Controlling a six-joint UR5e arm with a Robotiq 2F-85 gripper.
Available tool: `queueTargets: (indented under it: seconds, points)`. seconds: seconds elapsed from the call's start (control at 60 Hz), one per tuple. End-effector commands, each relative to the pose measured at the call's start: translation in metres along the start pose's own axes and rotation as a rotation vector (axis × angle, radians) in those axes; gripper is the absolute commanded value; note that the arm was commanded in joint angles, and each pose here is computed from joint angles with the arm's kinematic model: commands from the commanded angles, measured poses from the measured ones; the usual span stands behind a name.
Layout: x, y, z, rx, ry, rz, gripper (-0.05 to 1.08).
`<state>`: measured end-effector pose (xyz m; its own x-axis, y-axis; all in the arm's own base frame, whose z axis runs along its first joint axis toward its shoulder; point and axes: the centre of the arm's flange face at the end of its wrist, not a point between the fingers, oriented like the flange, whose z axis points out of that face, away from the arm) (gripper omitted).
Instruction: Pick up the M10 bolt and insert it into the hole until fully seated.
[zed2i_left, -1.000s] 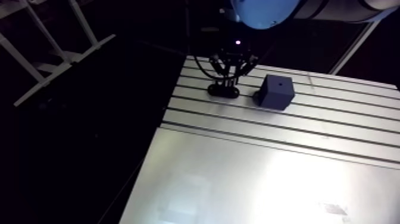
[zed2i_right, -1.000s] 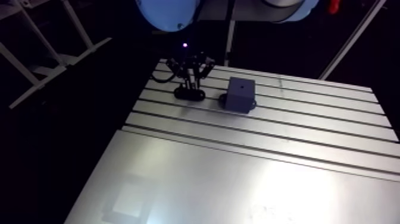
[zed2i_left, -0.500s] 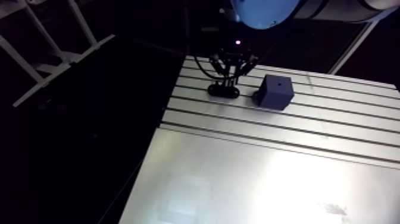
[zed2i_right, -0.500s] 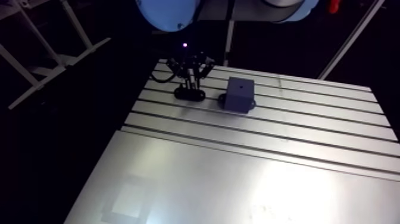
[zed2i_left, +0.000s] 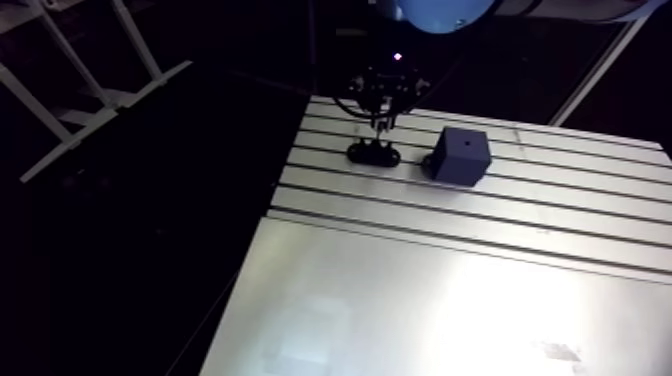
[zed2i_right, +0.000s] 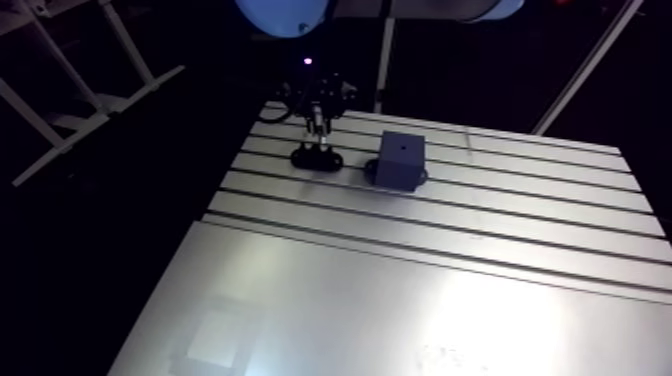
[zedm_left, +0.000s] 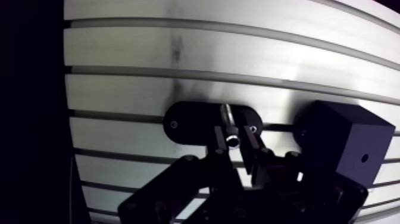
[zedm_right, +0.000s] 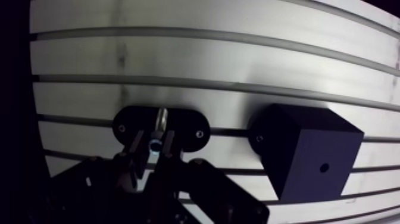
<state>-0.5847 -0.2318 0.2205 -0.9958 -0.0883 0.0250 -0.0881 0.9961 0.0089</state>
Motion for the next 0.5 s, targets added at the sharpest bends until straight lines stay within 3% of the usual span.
queueTargets:
  seconds: [0.017,0.267,0.5]
  points:
    - [0.005,0.0,-0.016,-0.001,-0.002,0.0,0.87]
    - [0.012,0.003,-0.059,-0.004,0.024,0.003,0.92]
    - [0.016,0.014,-0.1,-0.006,-0.006,0.011,1.04]
